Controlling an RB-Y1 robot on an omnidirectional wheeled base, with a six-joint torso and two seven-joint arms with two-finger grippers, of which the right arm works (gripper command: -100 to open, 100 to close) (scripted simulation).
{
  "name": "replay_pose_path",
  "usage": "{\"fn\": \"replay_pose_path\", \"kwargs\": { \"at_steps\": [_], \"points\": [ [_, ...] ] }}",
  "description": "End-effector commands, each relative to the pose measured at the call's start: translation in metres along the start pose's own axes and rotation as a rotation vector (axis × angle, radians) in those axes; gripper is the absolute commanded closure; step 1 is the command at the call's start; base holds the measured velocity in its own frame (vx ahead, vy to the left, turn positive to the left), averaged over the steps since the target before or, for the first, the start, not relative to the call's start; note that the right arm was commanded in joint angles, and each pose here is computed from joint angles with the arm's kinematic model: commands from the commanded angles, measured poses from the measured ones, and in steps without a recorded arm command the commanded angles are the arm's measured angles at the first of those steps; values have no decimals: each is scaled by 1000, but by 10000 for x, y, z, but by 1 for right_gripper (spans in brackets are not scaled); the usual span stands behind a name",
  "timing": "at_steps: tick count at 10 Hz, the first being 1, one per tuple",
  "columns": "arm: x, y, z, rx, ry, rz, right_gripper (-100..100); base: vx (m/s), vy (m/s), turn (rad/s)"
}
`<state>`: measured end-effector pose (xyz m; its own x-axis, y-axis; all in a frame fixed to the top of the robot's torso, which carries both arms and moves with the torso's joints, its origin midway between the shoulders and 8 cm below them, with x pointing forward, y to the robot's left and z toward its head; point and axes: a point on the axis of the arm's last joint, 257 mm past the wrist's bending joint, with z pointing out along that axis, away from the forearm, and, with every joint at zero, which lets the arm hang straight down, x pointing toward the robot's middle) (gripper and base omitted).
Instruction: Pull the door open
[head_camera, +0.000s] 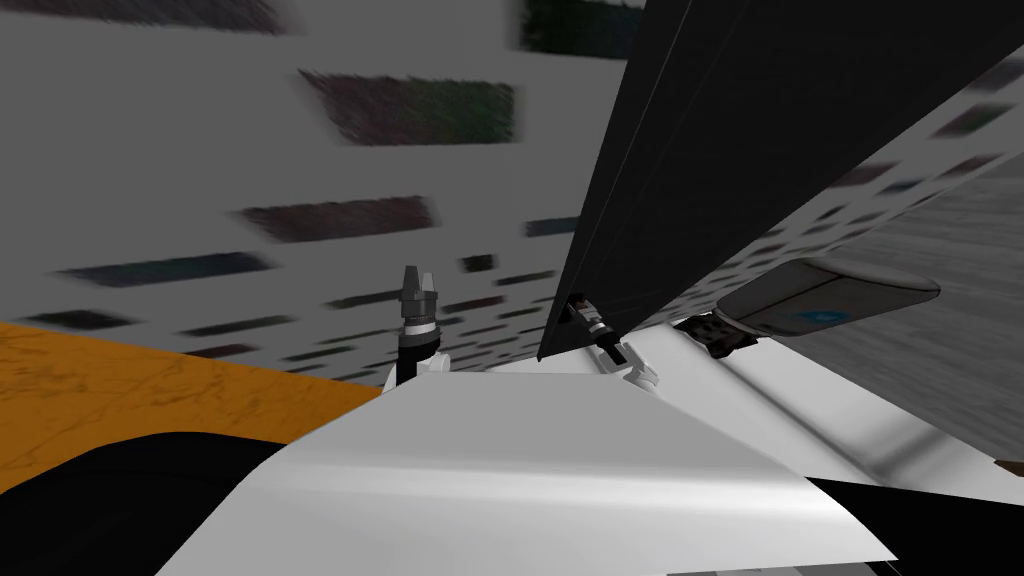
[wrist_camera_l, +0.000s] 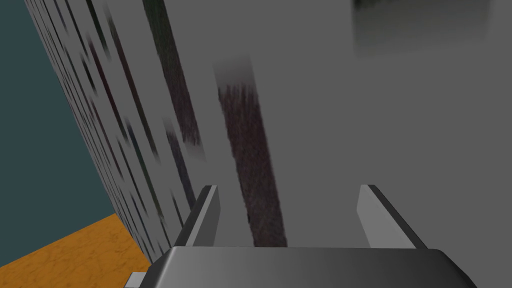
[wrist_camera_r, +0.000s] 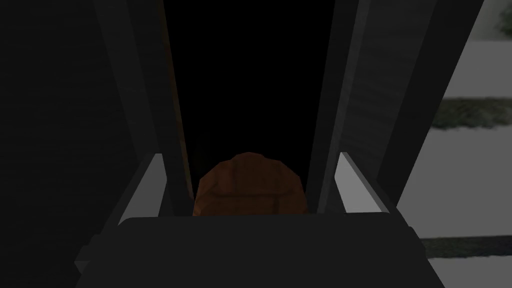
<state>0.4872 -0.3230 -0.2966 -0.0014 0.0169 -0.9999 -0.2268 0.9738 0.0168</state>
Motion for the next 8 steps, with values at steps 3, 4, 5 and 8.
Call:
{"fn": "replay_pose_path", "kwargs": {
  "at_steps": [3, 4, 5, 8],
  "points": [
    [-4, 3, 7, 1, 0, 0, 100, -11, -6, 4],
    [-4, 3, 7, 1, 0, 0, 100, 0, 0, 0],
    [-4, 3, 7, 1, 0, 0, 100, 0, 0, 0],
    [-28, -20, 30, 12, -11, 77, 100, -47, -36, 80]
  ]
}}
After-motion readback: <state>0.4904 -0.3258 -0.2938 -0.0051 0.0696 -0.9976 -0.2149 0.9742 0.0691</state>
